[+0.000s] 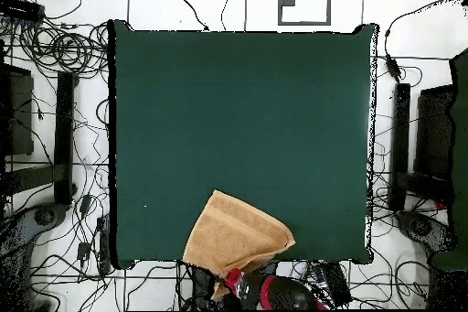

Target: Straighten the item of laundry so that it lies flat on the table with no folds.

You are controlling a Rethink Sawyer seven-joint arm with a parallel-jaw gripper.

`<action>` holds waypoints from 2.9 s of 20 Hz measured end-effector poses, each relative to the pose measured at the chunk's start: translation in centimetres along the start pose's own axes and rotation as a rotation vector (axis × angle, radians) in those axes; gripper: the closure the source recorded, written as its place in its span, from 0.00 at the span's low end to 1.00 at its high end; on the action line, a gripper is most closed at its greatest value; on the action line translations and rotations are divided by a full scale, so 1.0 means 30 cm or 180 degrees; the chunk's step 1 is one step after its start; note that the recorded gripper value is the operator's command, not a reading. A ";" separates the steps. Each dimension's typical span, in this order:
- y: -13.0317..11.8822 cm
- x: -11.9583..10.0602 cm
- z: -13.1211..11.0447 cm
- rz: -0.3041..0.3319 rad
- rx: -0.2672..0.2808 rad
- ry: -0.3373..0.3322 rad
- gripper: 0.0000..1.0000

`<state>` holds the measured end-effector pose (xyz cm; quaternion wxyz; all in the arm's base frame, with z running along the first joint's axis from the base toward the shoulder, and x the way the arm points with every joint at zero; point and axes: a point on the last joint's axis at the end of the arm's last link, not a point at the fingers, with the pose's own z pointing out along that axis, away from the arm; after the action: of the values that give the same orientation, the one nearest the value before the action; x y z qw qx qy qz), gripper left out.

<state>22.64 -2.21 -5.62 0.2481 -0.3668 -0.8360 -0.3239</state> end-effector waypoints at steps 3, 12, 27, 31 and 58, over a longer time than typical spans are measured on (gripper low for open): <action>-0.003 0.017 -0.029 0.0052 -0.0161 -0.0020 1.00; 0.065 0.054 -0.104 -0.0025 -0.0327 -0.0126 1.00; 0.293 -0.027 -0.111 -0.0347 -0.0476 -0.0195 1.00; 0.316 -0.037 -0.112 -0.0409 -0.0490 -0.0229 1.00; 0.395 -0.179 -0.129 -0.0651 -0.0633 -0.0703 1.00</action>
<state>35.76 -1.27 -2.28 0.0831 -0.3360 -0.8550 -0.3863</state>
